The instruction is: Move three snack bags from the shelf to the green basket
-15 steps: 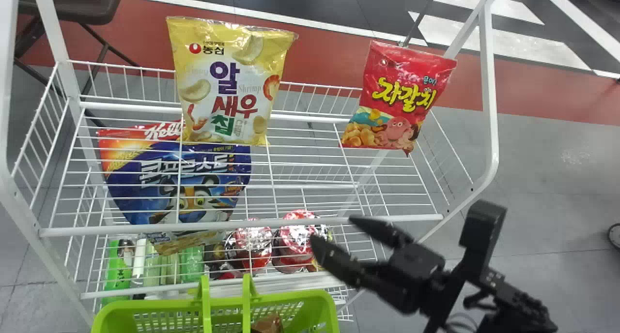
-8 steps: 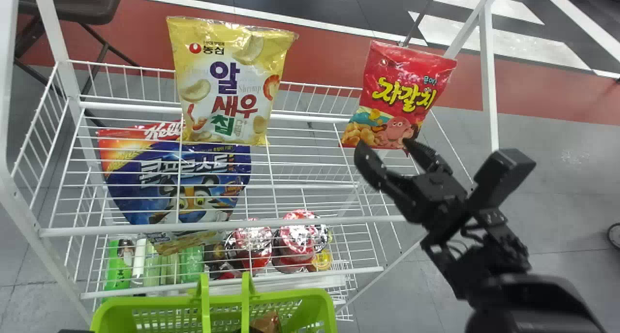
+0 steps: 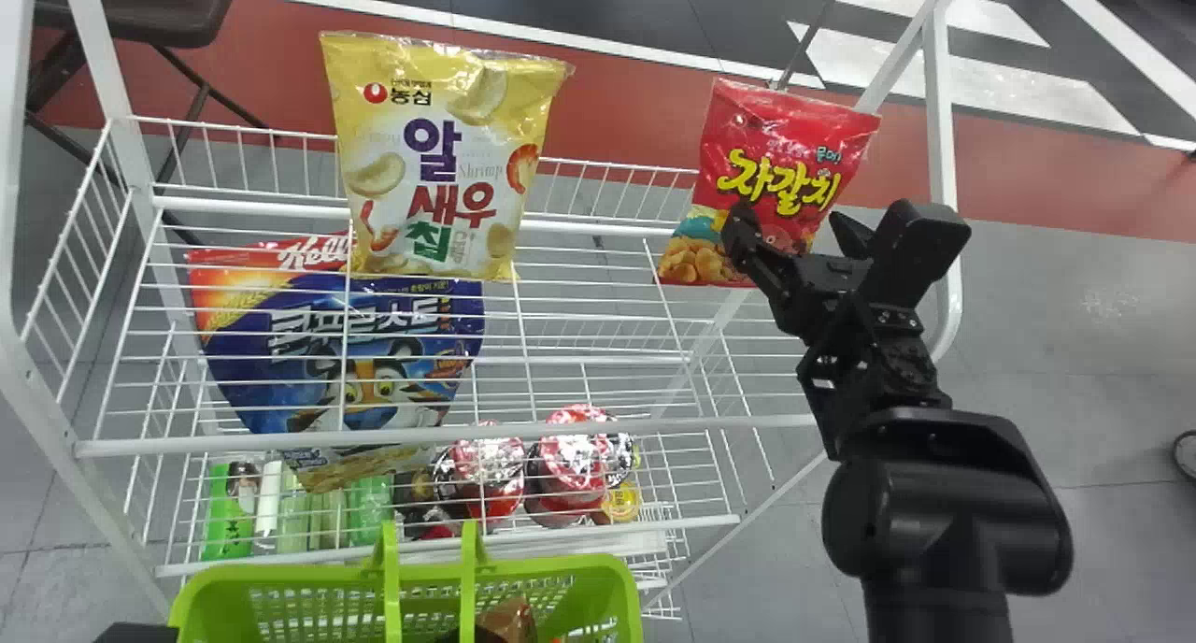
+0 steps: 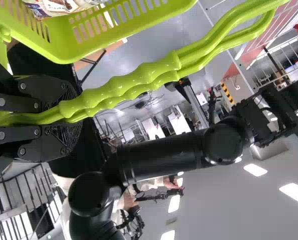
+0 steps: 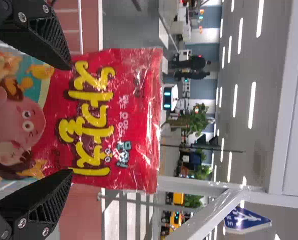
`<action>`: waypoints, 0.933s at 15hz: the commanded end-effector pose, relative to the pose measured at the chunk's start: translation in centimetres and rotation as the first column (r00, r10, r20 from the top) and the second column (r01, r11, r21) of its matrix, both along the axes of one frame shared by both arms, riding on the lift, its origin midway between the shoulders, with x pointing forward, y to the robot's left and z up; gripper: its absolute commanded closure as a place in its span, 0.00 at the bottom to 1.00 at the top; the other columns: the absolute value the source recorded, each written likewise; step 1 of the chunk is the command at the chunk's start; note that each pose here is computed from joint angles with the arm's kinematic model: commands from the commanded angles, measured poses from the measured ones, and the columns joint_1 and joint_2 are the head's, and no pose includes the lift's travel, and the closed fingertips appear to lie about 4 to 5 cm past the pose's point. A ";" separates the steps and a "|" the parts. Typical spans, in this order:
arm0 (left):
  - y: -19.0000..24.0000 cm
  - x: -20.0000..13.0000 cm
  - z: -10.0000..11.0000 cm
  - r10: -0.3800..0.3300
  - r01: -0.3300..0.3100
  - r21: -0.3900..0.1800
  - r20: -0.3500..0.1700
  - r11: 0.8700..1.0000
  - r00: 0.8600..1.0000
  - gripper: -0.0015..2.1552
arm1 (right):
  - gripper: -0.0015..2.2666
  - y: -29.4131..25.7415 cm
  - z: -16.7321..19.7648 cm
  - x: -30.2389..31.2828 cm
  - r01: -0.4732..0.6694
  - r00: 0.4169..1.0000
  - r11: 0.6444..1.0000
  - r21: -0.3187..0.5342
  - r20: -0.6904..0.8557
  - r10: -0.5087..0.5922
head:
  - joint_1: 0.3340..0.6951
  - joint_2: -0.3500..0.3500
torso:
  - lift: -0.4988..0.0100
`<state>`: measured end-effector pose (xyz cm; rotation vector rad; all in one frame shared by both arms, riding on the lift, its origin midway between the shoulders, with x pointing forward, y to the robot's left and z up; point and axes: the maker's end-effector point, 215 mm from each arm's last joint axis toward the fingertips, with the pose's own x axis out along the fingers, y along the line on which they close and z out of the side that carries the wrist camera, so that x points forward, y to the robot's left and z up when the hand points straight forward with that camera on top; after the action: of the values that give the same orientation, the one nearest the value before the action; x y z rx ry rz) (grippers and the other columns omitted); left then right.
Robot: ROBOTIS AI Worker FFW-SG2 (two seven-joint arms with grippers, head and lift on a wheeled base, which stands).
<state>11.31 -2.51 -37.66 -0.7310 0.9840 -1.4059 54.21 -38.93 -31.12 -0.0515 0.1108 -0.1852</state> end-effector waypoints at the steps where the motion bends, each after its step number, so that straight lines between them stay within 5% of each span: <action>1: 0.1 0.0 -0.1 -0.005 0.005 0.002 0.000 1.000 1.000 0.70 | 0.12 -0.7 -0.7 1.8 0.004 1.000 1.000 -0.004 -0.029 -0.004 | 1.00 0.00 | 0.89; 2: 0.2 0.0 -0.2 -0.008 0.008 0.005 0.000 1.000 1.000 0.70 | 0.25 -0.6 -0.9 2.1 -0.015 0.999 1.000 -0.001 -0.036 0.015 | 1.00 0.00 | 0.89; 4: 0.3 0.0 -0.3 -0.010 0.010 0.006 -0.004 1.000 1.000 0.70 | 0.93 0.4 -2.6 2.0 -0.075 0.993 0.996 0.043 -0.091 0.078 | 1.00 0.00 | 0.89; 10: 0.3 0.3 -0.1 -0.011 0.011 0.006 -0.002 1.000 1.000 0.70 | 0.99 0.5 -2.9 0.8 -0.104 0.990 0.993 0.050 -0.093 0.108 | 1.00 0.00 | 0.89; 14: 0.3 0.4 -0.1 -0.012 0.012 0.006 0.003 1.000 1.000 0.70 | 0.99 2.5 1.5 -1.7 -0.169 0.985 0.984 0.056 -0.015 0.170 | 1.00 0.00 | 0.89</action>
<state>11.69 -2.17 -37.77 -0.7203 0.9927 -1.4126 53.41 -36.95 -31.16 -0.0185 0.1547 -0.0249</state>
